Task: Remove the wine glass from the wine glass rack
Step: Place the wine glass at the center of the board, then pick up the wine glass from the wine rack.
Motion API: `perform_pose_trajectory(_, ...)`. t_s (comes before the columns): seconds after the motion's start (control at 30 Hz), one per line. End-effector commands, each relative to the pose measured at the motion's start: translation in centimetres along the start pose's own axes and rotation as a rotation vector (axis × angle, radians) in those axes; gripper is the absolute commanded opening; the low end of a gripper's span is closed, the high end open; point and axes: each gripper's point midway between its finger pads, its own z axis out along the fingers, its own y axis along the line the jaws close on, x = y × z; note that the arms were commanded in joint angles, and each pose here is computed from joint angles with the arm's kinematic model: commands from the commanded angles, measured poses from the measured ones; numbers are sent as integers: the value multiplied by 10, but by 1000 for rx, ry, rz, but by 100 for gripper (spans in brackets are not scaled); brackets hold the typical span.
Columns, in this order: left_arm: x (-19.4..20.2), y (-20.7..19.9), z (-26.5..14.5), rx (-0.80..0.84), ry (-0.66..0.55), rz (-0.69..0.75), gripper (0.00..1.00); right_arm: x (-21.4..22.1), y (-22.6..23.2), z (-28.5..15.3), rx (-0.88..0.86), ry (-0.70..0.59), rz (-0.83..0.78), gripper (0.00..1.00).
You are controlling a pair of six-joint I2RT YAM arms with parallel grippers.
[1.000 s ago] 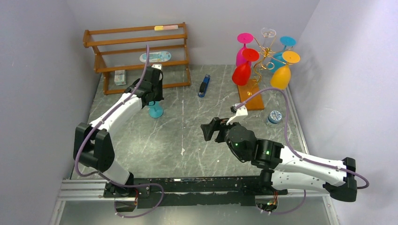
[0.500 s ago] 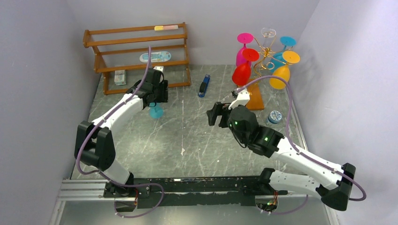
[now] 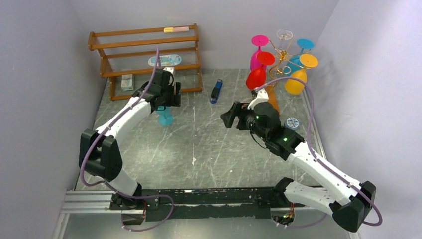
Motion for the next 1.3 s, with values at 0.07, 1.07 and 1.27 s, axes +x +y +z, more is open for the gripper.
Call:
perform_pose_trajectory(0.07, -28, -4, -27, 30, -59, 14, 79, 6, 12, 5, -126, 79, 72, 89)
perform_pose_trajectory(1.07, -40, -15, -143, 228, -257, -27, 85, -188, -15, -44, -53, -177, 50, 86)
perform_pose_trajectory(1.27, -37, -19, -148, 257, -275, -40, 86, -240, -55, -47, 121, -301, 58, 84)
